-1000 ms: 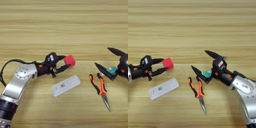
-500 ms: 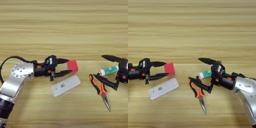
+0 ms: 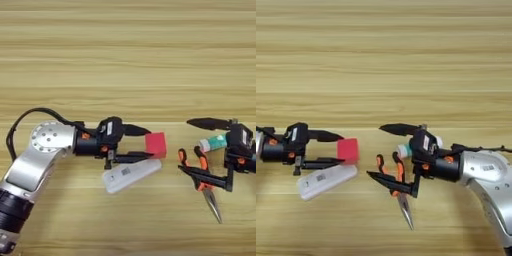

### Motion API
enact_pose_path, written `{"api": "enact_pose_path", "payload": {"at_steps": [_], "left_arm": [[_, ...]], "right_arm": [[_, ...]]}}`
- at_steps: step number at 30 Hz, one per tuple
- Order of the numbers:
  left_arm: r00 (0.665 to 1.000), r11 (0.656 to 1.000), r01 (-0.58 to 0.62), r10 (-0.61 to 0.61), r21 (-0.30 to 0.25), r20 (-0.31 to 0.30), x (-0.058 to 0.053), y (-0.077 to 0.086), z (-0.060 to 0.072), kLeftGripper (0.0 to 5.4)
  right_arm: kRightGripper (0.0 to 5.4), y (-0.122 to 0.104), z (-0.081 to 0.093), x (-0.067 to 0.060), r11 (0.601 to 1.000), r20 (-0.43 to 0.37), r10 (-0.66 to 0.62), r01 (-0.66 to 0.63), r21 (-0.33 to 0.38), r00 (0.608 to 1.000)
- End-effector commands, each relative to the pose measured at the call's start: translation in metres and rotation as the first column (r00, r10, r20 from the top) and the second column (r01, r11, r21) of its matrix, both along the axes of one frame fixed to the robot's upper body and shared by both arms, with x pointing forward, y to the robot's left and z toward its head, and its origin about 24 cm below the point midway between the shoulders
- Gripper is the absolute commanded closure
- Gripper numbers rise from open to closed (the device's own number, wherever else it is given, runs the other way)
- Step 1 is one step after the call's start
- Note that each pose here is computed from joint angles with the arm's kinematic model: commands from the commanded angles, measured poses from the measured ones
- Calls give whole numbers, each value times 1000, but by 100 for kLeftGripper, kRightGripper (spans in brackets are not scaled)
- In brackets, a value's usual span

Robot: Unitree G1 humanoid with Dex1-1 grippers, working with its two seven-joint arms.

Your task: Move the objects on the table

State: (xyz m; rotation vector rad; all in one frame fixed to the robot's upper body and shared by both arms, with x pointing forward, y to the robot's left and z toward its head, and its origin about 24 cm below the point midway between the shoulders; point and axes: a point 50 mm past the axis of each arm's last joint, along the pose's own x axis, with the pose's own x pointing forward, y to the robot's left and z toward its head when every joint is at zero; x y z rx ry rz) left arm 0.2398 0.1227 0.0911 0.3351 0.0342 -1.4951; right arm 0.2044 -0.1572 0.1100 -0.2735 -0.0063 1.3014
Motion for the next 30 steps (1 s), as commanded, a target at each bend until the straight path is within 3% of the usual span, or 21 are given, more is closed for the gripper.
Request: {"api": "enact_pose_path", "payload": {"at_steps": [1, 13, 30], "left_arm": [[999, 999, 34, -34, -6, 21, 1, -4, 6, 316], [998, 998, 55, -54, -16, 26, -2, -10, 7, 316], [997, 998, 66, -65, -21, 30, -3, -14, 7, 316]], "right_arm": [[0, 5, 5, 3, 998, 15, 43, -42, -43, 999], [0, 11, -6, 9, 991, -2, 76, -76, -106, 997], [193, 21, -10, 12, 984, -8, 124, -124, -128, 992]]}}
